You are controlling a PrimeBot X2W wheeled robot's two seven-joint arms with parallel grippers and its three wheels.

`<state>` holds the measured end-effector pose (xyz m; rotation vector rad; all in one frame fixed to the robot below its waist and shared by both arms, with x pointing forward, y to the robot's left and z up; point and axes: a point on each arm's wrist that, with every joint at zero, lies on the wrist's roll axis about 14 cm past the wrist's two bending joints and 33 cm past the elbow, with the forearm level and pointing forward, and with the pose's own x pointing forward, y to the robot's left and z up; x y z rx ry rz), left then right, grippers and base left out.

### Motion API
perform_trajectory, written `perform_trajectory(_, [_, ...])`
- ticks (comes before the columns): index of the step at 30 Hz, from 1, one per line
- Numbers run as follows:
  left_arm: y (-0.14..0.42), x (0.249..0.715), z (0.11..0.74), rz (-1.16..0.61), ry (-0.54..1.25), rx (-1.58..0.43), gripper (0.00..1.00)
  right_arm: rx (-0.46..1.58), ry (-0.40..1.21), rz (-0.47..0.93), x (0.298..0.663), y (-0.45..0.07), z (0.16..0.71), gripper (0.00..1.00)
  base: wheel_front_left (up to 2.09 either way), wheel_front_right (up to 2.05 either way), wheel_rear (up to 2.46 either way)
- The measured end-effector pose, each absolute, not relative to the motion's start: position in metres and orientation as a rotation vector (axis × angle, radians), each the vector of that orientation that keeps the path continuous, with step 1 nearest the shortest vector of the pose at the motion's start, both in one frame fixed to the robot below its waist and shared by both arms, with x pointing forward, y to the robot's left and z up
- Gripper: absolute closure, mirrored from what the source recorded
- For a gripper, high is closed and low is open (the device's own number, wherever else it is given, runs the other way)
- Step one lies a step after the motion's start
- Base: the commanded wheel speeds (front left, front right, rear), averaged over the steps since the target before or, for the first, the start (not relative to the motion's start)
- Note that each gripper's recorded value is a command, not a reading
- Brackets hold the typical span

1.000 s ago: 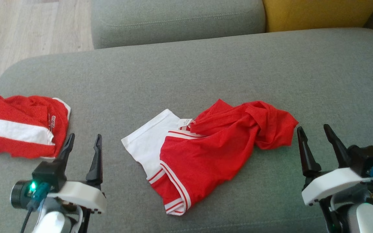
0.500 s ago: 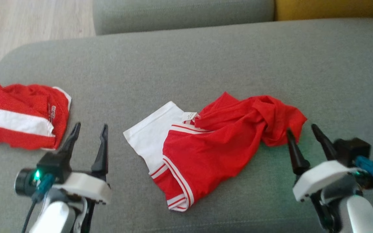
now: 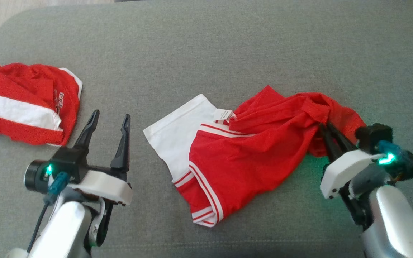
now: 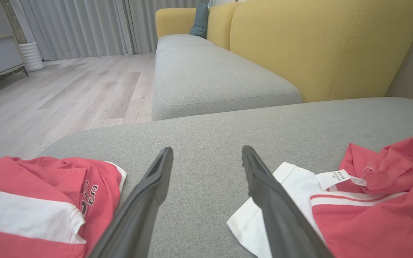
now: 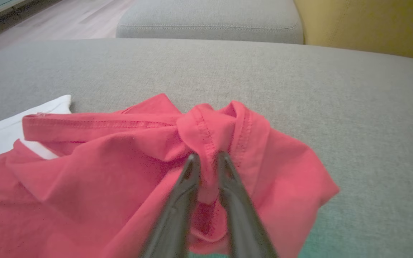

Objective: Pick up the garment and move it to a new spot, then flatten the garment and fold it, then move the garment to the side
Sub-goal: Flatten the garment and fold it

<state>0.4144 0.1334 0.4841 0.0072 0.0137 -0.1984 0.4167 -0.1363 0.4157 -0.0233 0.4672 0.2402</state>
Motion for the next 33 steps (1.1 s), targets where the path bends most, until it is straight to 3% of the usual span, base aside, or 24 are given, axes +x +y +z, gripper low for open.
perform_trajectory(5, [0.131, 0.415, 0.482, -0.203, 0.014, 0.005, 0.00, 0.011, 0.395, 0.170, 0.428, -0.158, 0.430, 1.00, 0.00, 0.00, 0.00])
perform_trajectory(11, [0.126, 0.417, 0.482, -0.217, 0.013, -0.001, 0.00, 0.042, 0.343, -0.010, 0.428, -0.218, 0.446, 1.00, 0.00, 0.00, 0.00])
perform_trajectory(16, [0.122, 0.418, 0.481, -0.225, 0.015, -0.002, 0.00, 0.061, 0.450, -0.146, 0.393, -0.259, 0.421, 1.00, 0.00, 0.00, 0.00])
perform_trajectory(22, [0.120, 0.419, 0.479, -0.235, 0.020, -0.006, 0.00, 0.084, 0.531, -0.201, 0.359, -0.267, 0.400, 1.00, 0.00, 0.00, 0.00])
perform_trajectory(23, [0.119, 0.419, 0.479, -0.235, 0.020, -0.006, 0.00, 0.088, 0.525, -0.207, 0.358, -0.268, 0.401, 0.79, 0.00, 0.00, 0.00])
perform_trajectory(24, [0.120, 0.419, 0.479, -0.235, 0.018, -0.006, 0.00, 0.089, 0.516, -0.211, 0.359, -0.269, 0.404, 0.52, 0.00, 0.00, 0.00])
perform_trajectory(25, [0.119, 0.420, 0.480, -0.235, 0.017, -0.006, 0.00, 0.087, 0.508, -0.212, 0.358, -0.269, 0.407, 0.00, 0.00, 0.00, 0.00])
perform_trajectory(33, [0.120, 0.418, 0.489, -0.230, -0.006, -0.004, 0.00, 0.065, 0.312, -0.157, 0.370, -0.255, 0.456, 0.00, 0.00, 0.00, 0.00])
